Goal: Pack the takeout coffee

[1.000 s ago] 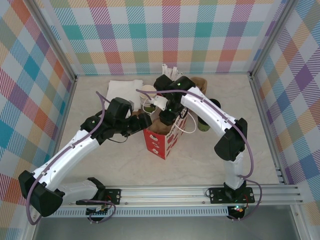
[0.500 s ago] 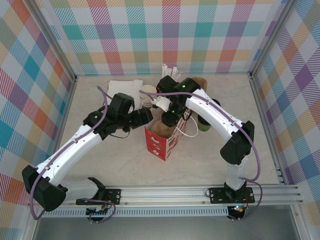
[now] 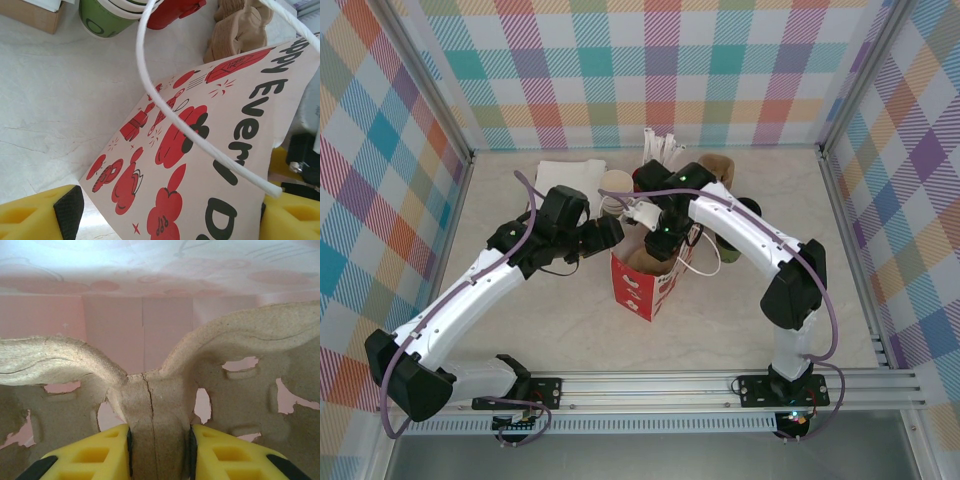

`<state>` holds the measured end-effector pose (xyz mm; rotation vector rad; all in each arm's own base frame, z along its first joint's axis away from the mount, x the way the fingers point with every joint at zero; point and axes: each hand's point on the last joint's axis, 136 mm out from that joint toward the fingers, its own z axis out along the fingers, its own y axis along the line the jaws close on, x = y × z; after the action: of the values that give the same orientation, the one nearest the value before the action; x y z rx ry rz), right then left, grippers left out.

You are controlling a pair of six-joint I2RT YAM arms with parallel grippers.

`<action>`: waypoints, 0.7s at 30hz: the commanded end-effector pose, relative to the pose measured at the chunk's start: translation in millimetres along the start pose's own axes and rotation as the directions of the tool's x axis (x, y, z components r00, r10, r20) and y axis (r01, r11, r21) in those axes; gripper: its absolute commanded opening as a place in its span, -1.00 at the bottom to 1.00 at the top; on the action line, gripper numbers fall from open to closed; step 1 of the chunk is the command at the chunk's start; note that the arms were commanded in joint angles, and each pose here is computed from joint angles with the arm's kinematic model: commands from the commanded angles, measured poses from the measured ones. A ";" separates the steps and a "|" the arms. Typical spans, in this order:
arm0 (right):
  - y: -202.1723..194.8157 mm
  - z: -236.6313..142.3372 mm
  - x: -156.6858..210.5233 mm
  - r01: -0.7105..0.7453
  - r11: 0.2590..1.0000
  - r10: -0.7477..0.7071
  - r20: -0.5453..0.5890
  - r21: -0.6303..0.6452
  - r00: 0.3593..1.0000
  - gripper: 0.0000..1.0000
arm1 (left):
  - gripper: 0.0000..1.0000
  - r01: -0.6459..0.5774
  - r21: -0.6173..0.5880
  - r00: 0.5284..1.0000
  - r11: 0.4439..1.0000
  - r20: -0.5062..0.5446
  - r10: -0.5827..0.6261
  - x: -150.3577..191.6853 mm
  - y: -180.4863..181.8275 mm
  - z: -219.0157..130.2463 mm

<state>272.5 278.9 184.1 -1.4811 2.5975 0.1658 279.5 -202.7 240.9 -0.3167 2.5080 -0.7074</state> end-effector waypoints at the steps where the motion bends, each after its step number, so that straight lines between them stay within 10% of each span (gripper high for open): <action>1: 3.0 8.1 7.1 0.003 1.000 -0.004 -0.048 -0.010 0.999 -0.34 | 0.60 -0.019 0.021 1.000 1.000 0.000 0.019 -6.2 -7.7 -4.5; 21: 5.0 12.7 4.4 0.008 0.999 -0.010 -0.065 -0.033 0.998 -0.04 | 0.58 -0.022 0.034 1.000 0.999 -0.010 0.022 -3.9 -9.6 -5.8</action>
<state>272.8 278.1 165.1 -1.5096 2.6517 0.1384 278.0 -207.1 242.0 -0.2889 2.5181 -0.7304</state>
